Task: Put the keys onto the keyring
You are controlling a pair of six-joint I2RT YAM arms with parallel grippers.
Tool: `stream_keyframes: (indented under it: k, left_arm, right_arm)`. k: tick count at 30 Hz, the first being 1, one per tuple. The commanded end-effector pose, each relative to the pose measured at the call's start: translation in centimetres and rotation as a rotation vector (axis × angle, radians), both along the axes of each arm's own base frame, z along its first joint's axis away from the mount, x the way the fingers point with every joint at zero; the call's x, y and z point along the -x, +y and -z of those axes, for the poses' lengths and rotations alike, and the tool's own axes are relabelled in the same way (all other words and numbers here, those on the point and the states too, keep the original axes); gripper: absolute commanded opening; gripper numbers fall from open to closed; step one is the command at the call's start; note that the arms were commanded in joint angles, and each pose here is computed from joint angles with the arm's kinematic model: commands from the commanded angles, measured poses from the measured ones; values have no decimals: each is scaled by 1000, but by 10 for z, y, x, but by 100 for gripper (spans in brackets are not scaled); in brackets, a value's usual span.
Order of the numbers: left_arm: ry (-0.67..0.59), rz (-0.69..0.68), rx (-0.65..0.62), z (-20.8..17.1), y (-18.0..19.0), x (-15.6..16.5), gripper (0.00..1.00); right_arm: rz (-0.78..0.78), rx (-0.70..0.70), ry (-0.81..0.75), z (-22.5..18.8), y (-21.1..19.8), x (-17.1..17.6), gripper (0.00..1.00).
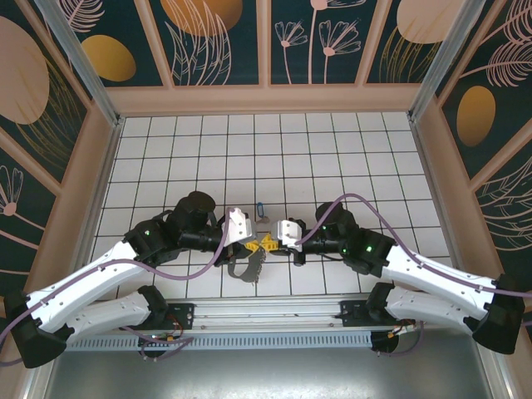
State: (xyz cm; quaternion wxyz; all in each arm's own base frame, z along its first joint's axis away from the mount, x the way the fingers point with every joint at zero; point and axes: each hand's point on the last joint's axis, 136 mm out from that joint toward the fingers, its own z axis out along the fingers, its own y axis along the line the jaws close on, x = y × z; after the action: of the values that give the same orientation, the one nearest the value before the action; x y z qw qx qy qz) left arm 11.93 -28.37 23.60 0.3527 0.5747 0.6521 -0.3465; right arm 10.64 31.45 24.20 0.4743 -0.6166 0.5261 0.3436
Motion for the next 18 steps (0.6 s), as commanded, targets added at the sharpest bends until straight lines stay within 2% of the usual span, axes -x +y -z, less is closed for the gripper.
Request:
stream_keyframes:
  k: [1, 6, 12, 18]
  left_arm:
    - [-70, -9, 116, -29, -7, -5, 33]
    - [-103, -59, 184, -40, -3, -9, 40]
    - [-116, -88, 231, -46, 2, -9, 39]
    - [-94, -61, 258, -47, 0, -3, 39]
  right_arm:
    - [19, -92, -21, -25, -3, 0, 0]
    - [62, -173, -13, -34, -10, -3, 0]
    - [69, -298, -14, -47, -15, 0, 0]
    - [47, -374, -13, -53, -16, 4, 0]
